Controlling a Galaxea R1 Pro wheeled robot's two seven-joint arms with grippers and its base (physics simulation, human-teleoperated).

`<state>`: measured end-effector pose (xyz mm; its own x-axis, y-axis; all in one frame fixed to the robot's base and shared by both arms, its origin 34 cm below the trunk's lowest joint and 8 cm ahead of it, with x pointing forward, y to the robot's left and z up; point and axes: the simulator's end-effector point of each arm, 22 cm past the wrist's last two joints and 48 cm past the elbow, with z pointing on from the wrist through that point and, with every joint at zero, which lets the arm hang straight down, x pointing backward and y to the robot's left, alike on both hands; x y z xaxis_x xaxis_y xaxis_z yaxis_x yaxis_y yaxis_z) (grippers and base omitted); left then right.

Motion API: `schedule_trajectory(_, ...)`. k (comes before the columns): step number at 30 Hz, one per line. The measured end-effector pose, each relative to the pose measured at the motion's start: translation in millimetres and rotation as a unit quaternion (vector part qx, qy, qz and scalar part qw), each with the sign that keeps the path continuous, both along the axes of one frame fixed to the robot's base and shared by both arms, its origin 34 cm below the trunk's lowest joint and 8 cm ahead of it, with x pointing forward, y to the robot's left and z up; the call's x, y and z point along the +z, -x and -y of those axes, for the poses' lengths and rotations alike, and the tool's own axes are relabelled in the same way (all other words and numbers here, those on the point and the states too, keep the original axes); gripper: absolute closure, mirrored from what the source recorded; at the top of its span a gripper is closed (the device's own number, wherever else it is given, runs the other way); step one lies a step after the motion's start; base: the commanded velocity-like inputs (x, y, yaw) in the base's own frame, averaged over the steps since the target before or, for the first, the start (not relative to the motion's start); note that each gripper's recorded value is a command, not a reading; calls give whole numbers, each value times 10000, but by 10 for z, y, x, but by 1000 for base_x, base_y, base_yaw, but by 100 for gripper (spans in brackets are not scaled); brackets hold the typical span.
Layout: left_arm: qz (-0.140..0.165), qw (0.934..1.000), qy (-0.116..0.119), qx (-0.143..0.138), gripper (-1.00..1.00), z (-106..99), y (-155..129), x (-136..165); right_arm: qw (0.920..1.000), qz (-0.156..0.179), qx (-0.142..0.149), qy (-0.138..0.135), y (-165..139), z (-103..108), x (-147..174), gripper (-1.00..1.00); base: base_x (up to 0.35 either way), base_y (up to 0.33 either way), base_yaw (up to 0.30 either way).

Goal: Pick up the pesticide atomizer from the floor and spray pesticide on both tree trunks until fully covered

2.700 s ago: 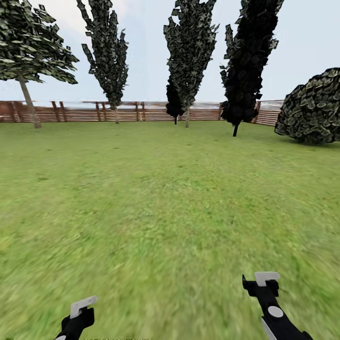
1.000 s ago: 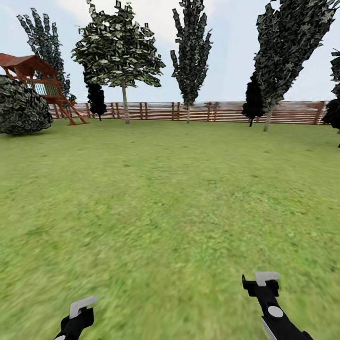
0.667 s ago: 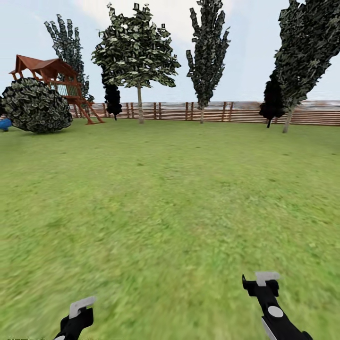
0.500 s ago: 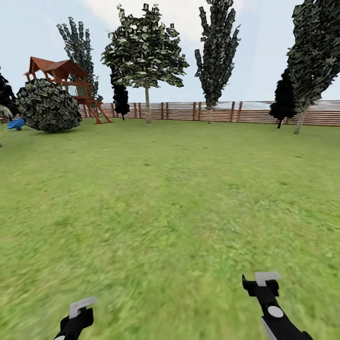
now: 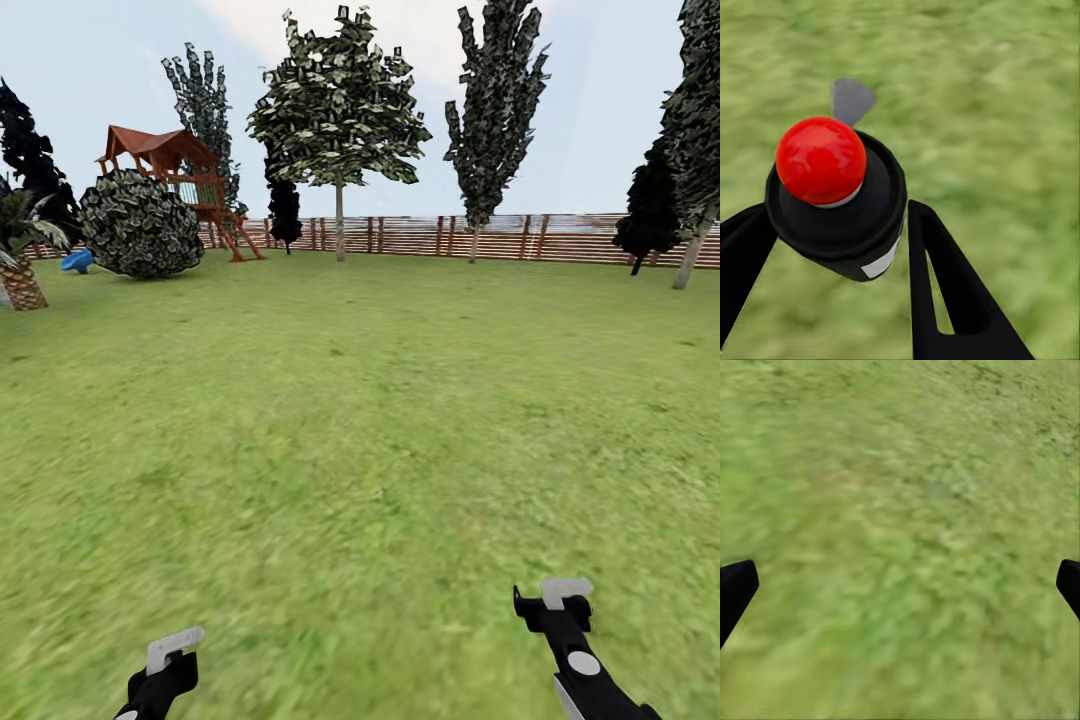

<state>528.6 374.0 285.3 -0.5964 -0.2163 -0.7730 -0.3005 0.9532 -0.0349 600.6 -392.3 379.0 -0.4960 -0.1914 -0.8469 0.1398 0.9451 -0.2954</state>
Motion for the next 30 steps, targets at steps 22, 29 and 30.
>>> schedule_trajectory(22,0,10000,0,0,100,0,0,0,9946,937,282,-339,793,-298,-404,-100,331,109,0)
schedule_trajectory(29,0,10000,2,-1,100,4,0,0,9951,886,268,-341,824,-292,-435,-100,331,109,0)
schedule_trajectory(30,0,10000,2,-1,100,4,0,0,9951,885,268,-341,824,-292,-436,-100,331,109,0)
